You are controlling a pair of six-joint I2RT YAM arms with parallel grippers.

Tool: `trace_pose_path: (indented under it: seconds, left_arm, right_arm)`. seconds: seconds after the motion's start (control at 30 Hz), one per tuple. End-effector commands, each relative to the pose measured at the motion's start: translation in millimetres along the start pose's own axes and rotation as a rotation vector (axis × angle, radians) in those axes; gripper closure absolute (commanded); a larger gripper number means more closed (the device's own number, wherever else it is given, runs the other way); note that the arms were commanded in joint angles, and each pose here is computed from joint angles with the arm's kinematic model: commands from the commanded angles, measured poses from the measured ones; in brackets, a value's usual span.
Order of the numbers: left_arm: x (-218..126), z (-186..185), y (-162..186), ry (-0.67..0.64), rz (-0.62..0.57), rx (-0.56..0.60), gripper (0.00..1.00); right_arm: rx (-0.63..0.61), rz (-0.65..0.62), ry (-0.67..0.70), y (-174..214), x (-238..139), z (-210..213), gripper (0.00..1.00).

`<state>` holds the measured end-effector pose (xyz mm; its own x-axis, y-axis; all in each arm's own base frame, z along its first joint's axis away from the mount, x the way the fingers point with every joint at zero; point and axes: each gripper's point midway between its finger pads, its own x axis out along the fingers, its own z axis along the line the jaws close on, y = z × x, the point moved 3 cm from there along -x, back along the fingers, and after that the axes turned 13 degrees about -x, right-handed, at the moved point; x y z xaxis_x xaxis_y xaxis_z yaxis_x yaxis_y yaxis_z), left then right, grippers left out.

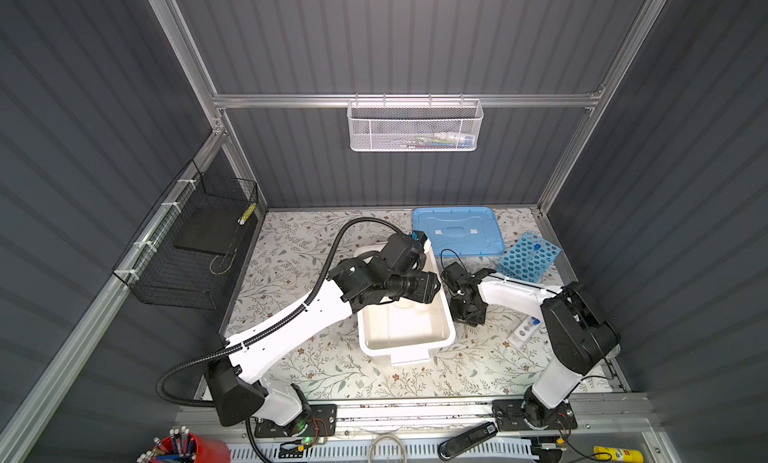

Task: Organize the chemistry lab equipment

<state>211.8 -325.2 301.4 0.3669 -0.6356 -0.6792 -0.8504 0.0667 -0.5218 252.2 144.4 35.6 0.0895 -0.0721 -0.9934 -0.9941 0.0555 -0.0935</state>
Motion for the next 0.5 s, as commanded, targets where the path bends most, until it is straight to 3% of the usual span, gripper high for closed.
trace_pose_path:
  seconds: [0.0, 0.27, 0.47]
  left_arm:
    - [-7, 1, 2, 0.005, -0.003, 0.034, 0.36]
    - [-3, 1, 2, 0.012, -0.004, 0.034, 0.36]
    - [-3, 3, 1, 0.007, -0.016, 0.031, 0.36]
  right_arm:
    - [-0.017, 0.222, 0.12, 53, 50, -21, 0.7]
    - [-0.07, 0.231, 0.158, 47, 50, -28, 0.74]
    - [-0.156, 0.225, 0.08, 39, 45, -14, 0.79]
